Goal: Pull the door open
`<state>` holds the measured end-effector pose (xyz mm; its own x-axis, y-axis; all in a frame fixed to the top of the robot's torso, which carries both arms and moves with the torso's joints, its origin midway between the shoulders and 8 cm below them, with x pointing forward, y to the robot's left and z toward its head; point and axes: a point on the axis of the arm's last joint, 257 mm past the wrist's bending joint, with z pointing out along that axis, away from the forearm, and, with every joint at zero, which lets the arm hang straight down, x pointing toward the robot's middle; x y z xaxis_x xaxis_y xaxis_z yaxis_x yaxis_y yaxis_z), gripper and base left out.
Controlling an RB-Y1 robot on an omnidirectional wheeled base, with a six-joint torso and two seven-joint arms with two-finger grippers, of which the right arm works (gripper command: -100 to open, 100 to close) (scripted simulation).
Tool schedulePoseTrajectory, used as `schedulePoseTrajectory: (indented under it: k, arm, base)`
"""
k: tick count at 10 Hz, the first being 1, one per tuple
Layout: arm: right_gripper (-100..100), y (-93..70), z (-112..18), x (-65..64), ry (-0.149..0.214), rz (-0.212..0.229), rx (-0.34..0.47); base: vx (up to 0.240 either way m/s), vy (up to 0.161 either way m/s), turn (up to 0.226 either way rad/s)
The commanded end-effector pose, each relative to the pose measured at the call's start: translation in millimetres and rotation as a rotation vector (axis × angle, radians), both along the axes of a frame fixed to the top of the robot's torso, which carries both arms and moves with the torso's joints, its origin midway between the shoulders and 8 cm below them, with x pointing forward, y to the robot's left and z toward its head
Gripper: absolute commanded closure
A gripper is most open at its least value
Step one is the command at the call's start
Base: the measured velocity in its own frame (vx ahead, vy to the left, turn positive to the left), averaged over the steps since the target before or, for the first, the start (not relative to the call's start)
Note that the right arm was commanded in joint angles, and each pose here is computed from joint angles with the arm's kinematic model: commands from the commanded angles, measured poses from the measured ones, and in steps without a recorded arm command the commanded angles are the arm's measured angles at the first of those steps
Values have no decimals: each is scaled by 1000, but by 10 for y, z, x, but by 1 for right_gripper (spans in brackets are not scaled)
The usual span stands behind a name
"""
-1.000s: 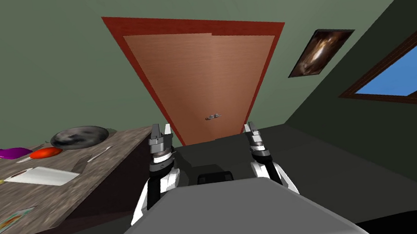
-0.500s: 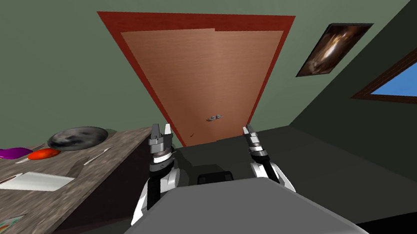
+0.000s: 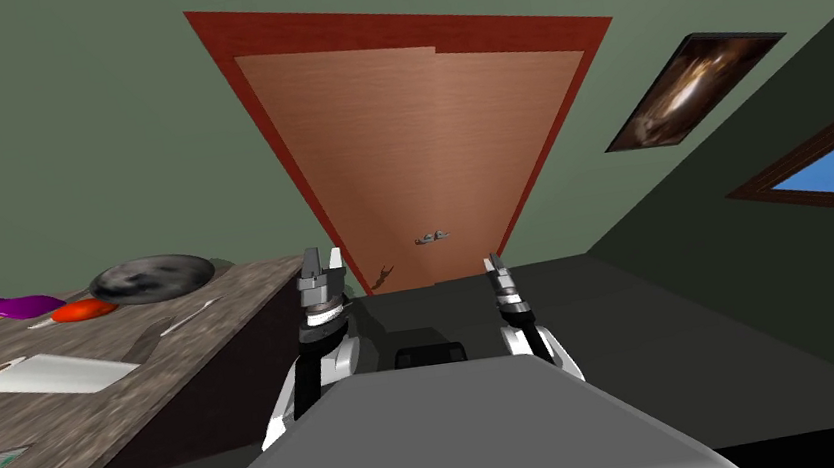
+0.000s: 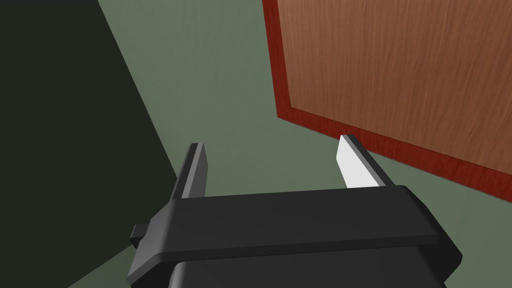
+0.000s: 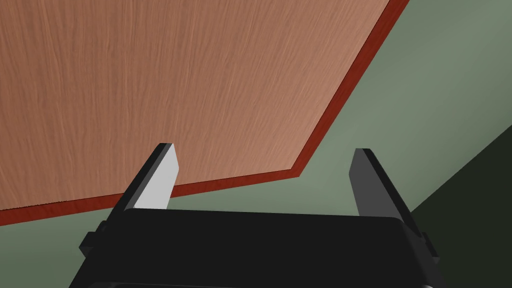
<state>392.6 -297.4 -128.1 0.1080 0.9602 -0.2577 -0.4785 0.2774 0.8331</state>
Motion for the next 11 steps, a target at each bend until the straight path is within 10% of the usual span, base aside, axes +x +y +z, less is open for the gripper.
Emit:
schedulePoseTrajectory:
  k: [1,11]
  arm:
    - [-100,-36,-149,33,27,5,12]
    - [-100,-257,-890,148,162,20,71]
  base:
    - [93,21,39]
    - [85,11,32]
